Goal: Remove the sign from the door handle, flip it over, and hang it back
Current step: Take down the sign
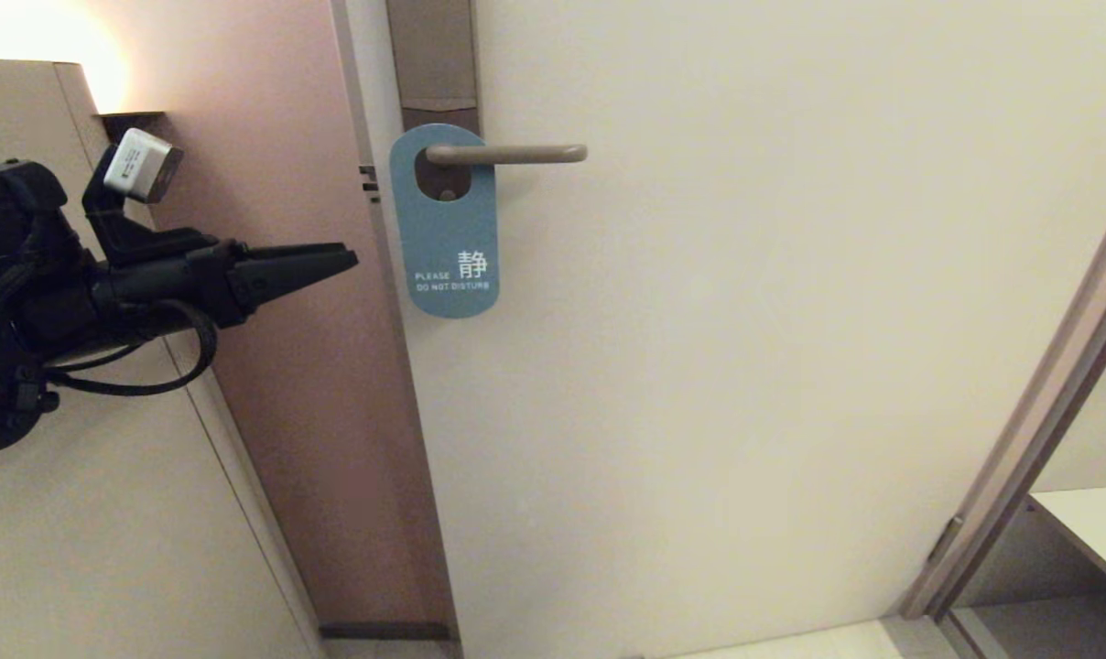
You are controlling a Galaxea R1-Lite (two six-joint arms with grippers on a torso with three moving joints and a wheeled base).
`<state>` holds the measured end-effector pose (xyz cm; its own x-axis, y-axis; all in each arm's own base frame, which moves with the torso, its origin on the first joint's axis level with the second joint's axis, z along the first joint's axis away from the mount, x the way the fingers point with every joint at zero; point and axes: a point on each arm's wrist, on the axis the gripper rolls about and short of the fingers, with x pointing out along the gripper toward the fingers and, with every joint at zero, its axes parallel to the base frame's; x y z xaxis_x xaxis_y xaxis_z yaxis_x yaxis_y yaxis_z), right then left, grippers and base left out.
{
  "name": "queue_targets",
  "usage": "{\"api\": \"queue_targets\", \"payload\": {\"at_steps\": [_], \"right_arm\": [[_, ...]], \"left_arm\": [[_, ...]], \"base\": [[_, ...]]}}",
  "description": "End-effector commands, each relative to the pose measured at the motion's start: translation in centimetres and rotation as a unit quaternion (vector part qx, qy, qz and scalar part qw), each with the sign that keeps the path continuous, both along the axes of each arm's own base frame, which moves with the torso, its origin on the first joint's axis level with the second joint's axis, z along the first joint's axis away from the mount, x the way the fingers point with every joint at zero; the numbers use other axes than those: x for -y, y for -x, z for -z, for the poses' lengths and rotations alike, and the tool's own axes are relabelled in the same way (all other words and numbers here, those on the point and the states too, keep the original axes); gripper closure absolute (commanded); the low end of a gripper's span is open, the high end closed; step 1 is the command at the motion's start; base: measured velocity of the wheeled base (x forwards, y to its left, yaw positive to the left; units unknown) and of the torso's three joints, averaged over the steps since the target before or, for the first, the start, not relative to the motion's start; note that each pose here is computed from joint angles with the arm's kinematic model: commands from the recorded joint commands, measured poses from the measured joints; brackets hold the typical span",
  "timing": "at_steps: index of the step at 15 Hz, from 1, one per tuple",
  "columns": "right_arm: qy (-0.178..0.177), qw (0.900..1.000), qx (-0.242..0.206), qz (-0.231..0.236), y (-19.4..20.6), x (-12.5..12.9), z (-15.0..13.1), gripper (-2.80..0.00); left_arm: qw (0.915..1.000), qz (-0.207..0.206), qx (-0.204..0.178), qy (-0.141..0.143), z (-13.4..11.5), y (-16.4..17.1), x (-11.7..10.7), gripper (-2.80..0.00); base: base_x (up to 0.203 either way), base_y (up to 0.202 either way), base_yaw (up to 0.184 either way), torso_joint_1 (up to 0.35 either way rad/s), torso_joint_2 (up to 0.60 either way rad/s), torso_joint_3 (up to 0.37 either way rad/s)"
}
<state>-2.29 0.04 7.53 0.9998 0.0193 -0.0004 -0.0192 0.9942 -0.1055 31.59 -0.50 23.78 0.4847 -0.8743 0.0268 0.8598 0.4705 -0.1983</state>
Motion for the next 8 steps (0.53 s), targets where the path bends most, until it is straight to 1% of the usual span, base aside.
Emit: {"api": "queue_targets", "payload": {"at_steps": [1,3,5,8], "right_arm": [[0.0,1.0,-0.001,0.0,0.0,0.0,0.0,0.0],[0.001,1.0,-0.001,0.0,0.0,0.0,0.0,0.0],[0.0,1.0,-0.001,0.0,0.0,0.0,0.0,0.0],[0.0,1.0,-0.001,0.0,0.0,0.0,0.0,0.0]], "left_arm": [[0.9999,0.012,-0.004,0.001,0.5,-1.3,0.3,-2.8],[0.9997,0.026,-0.001,0.001,0.5,-2.1,0.7,-2.8],[0.9991,0.043,-0.006,0.002,0.6,-2.5,1.2,-2.8],[0.9984,0.055,-0.008,0.003,0.7,-2.8,1.9,-2.8]], "base": [[0.0,0.0,0.0,0.0,0.0,0.0],[0.0,0.0,0.0,0.0,0.0,0.0],[0.0,0.0,0.0,0.0,0.0,0.0],[0.0,0.0,0.0,0.0,0.0,0.0]]}}
